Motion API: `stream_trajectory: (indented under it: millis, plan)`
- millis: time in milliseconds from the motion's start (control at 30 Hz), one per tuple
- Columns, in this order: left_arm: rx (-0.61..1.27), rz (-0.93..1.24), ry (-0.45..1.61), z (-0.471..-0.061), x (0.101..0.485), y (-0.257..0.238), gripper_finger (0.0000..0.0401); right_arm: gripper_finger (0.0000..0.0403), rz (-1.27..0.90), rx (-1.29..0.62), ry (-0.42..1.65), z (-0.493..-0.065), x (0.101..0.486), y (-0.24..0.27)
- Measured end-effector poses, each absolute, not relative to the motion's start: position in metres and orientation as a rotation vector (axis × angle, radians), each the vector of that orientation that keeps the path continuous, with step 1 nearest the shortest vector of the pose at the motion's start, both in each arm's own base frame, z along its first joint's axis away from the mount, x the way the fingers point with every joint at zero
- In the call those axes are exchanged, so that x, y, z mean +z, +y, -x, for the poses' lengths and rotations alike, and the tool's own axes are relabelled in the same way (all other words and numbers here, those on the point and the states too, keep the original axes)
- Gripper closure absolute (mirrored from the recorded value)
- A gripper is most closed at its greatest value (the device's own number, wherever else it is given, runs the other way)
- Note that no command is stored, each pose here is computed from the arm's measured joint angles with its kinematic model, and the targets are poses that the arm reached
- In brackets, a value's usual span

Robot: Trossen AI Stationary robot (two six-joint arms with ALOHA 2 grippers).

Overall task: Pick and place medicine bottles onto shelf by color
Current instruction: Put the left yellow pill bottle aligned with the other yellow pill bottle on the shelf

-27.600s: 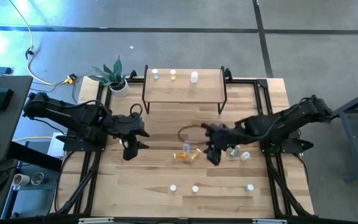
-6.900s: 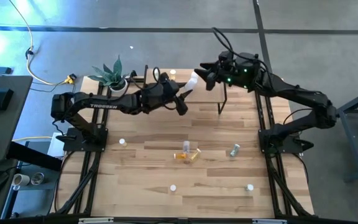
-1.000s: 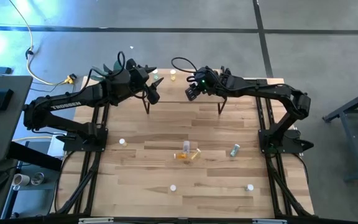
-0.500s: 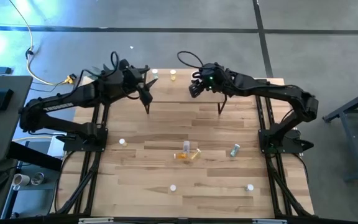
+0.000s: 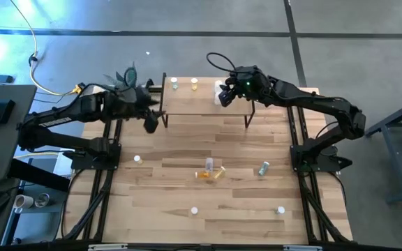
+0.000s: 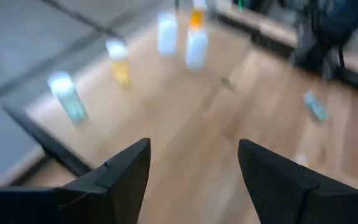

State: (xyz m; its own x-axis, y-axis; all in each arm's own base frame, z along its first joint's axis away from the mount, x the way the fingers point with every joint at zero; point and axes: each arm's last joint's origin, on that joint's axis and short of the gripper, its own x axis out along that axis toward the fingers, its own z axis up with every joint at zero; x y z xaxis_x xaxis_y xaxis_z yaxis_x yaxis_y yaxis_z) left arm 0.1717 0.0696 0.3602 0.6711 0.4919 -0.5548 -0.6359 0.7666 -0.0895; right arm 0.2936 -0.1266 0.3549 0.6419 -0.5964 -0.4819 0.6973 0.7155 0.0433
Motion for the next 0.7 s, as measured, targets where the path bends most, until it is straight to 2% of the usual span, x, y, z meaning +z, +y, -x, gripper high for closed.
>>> stream_trajectory:
  millis: [333,700]
  plan:
    - [0.691,0.519,0.874,-0.158,0.314,0.037,0.0168,0.0217,-0.245,-0.672,0.484,-0.293,0.355,-0.124]
    - [0.885,0.834,0.989,-0.149,0.259,0.018,0.0168,0.0217,-0.245,-0.648,0.488,-0.293,0.354,-0.123]
